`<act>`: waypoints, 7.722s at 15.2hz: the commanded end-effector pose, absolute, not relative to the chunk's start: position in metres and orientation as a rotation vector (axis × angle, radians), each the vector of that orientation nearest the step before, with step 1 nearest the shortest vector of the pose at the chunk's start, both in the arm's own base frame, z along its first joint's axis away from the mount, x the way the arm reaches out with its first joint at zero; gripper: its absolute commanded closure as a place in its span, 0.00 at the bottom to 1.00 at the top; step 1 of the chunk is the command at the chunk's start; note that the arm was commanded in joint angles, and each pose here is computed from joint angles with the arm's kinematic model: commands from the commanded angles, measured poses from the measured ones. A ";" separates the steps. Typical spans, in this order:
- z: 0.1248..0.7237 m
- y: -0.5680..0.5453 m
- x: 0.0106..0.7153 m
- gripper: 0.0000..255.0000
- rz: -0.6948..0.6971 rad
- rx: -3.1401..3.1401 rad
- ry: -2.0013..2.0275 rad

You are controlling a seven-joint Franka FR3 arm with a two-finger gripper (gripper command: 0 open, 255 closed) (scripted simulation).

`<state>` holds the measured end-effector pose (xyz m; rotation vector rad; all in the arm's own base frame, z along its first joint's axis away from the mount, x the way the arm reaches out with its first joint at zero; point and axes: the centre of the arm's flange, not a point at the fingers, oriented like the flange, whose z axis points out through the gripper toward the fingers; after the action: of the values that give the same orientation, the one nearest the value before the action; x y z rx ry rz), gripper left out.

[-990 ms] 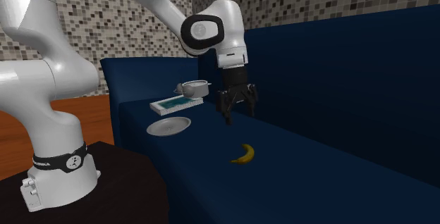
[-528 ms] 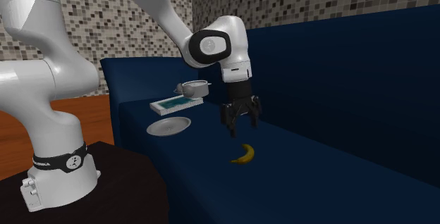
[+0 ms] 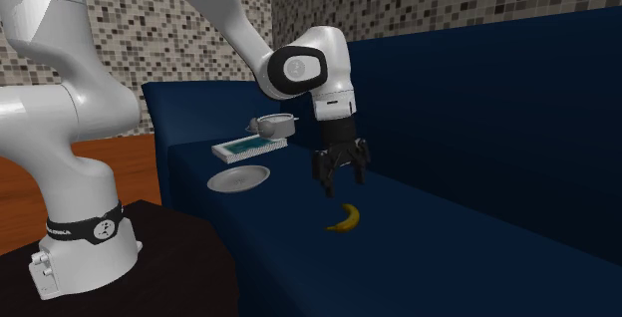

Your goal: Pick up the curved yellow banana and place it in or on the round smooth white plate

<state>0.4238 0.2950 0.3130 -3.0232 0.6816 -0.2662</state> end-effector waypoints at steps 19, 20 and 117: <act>0.290 0.271 0.477 0.00 0.065 -2.778 1.414; 0.285 0.272 0.476 0.00 0.065 -2.778 1.414; 0.351 0.351 0.122 0.00 0.065 -2.778 1.414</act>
<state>0.1219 0.3526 0.3372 -2.7766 1.4138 0.0635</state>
